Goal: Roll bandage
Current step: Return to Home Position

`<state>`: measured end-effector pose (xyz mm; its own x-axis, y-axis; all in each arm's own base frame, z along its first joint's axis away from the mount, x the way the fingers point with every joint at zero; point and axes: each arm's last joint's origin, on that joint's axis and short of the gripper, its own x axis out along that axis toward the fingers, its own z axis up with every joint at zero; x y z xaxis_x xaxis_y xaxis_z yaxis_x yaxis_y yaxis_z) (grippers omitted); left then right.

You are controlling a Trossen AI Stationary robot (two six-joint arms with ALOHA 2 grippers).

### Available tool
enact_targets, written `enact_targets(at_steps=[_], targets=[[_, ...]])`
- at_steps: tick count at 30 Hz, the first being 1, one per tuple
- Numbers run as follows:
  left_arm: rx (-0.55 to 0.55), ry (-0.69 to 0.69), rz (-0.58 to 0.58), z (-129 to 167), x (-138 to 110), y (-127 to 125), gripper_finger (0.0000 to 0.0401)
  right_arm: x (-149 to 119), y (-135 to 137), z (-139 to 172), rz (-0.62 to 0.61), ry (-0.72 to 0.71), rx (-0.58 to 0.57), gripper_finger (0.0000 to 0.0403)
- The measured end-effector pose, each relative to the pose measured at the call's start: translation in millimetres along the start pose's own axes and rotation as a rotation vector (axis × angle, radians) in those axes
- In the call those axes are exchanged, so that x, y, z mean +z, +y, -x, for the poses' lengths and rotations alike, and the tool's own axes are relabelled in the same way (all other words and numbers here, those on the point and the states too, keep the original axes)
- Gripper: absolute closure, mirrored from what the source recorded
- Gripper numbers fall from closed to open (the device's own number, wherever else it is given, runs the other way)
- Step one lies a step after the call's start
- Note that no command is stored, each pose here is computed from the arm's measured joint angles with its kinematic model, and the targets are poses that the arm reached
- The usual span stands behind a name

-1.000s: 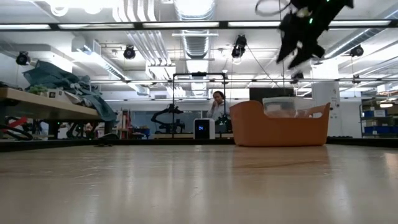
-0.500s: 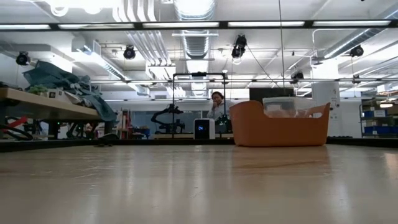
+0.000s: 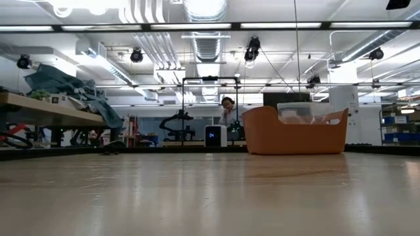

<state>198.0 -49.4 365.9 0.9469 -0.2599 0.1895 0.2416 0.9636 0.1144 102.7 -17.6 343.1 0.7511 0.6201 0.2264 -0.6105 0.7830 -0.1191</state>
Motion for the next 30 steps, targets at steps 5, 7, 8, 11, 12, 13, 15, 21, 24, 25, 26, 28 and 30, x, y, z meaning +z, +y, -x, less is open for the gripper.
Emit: enact_targets(at_steps=[5, 7, 8, 11, 12, 13, 15, 21, 24, 25, 26, 28, 30], targets=[[0.015, -0.122, 0.021, 47.0, -7.8, -2.2, 0.0401, -7.1, 8.7, 5.6, 0.008, -0.007, 0.004, 0.0113], [0.025, -0.137, 0.022, 62.1, -14.9, -3.1, 0.0401, -3.7, 15.0, 8.4, 0.037, -0.022, 0.010, 0.0115], [0.030, -0.147, 0.025, 68.5, -17.6, -3.4, 0.0401, -1.7, 19.2, 10.4, 0.054, -0.032, 0.013, 0.0117], [0.047, -0.159, 0.042, 83.2, -27.6, -4.5, 0.0401, 3.0, 32.5, 16.9, 0.109, -0.063, 0.023, 0.0121], [0.055, -0.164, 0.044, 87.5, -31.0, -4.7, 0.0401, 2.7, 37.0, 19.4, 0.120, -0.070, 0.026, 0.0122], [0.062, -0.165, 0.046, 91.6, -35.2, -5.1, 0.0401, 1.9, 40.9, 21.7, 0.121, -0.076, 0.028, 0.0123], [0.069, -0.181, 0.052, 99.1, -40.9, -5.8, 0.0401, -0.2, 48.3, 26.0, 0.132, -0.090, 0.033, 0.0126], [0.075, -0.262, 0.061, 116.6, -52.8, -7.6, 0.0401, -16.5, 60.5, 35.6, 0.158, -0.111, 0.032, 0.0127], [0.077, -0.295, 0.062, 123.6, -58.6, -8.4, 0.0401, -30.4, 61.6, 38.6, 0.157, -0.111, 0.024, 0.0122], [0.077, -0.300, 0.065, 125.3, -61.2, -8.7, 0.0401, -35.7, 61.1, 39.5, 0.148, -0.112, 0.012, 0.0121], [0.077, -0.303, 0.068, 126.7, -63.9, -9.1, 0.0401, -40.6, 60.6, 40.2, 0.141, -0.115, 0.000, 0.0119], [0.076, -0.295, 0.069, 128.5, -71.0, -9.9, 0.0401, -50.7, 59.2, 41.5, 0.132, -0.117, -0.021, 0.0115], [0.072, -0.247, 0.066, 128.3, -82.9, -11.3, 0.0401, -61.4, 55.5, 41.1, 0.123, -0.100, -0.020, 0.0112]])
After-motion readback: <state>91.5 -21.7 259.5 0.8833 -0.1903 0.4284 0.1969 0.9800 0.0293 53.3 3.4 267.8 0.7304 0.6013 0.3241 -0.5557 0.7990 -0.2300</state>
